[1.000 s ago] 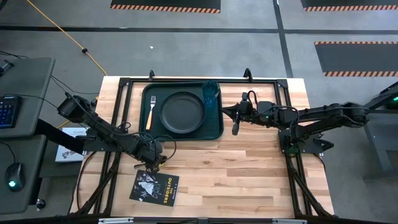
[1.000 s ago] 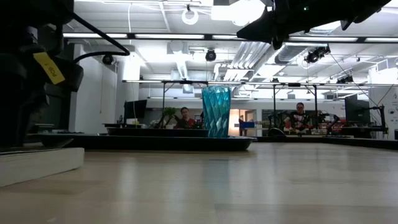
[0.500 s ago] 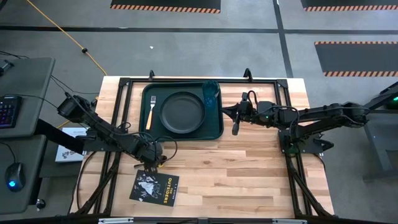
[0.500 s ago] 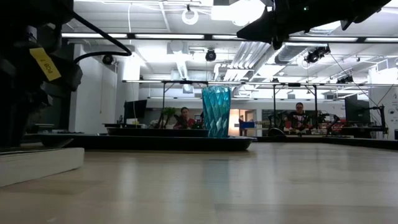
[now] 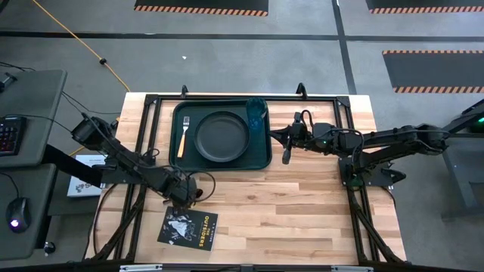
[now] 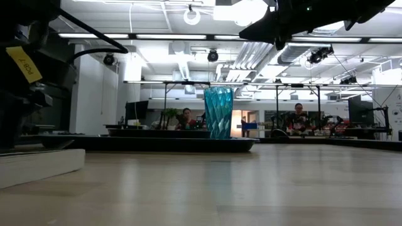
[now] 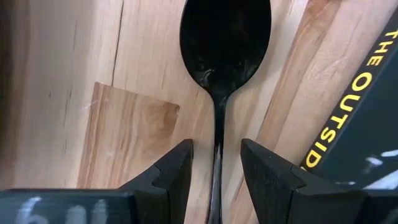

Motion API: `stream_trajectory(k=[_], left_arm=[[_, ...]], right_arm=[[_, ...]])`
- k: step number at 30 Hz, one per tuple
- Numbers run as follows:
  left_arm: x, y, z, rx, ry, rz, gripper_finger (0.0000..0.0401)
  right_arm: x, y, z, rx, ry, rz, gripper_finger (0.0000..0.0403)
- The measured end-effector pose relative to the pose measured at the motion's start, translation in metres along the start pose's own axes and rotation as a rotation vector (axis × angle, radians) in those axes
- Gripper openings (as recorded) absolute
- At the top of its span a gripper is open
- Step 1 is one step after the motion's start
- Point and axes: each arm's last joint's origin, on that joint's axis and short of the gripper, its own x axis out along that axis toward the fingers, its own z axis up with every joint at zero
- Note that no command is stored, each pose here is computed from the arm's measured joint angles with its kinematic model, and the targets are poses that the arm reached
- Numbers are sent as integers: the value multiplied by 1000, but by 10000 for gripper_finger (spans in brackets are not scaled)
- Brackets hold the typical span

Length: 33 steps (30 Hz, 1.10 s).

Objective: Pick and place plate/cup/fork/spoon on tray
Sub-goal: Put the black spoon on the right side of the orange fork on the black tray

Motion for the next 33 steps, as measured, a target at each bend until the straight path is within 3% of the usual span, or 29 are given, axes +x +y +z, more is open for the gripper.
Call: stream_trajectory(k=[6, 12, 18, 25, 29, 33], left_arm=[[2, 0, 0, 0, 4, 17, 111], [0, 0, 1, 2, -1, 47, 12], [-15, -7, 12, 51, -19, 79, 7], [-69, -4, 21, 60, -163, 206, 4], [-95, 18, 20, -29, -304, 333, 3], [-102, 52, 21, -202, -403, 404, 2]], right_arm=[[0, 0, 0, 0, 0, 0, 0], [0, 0, 0, 0, 0, 0, 0], [0, 0, 0, 0, 0, 0, 0], [0, 0, 0, 1, -2, 0, 0], [0, 0, 0, 1, -1, 0, 0], [0, 0, 0, 17, -4, 0, 0]])
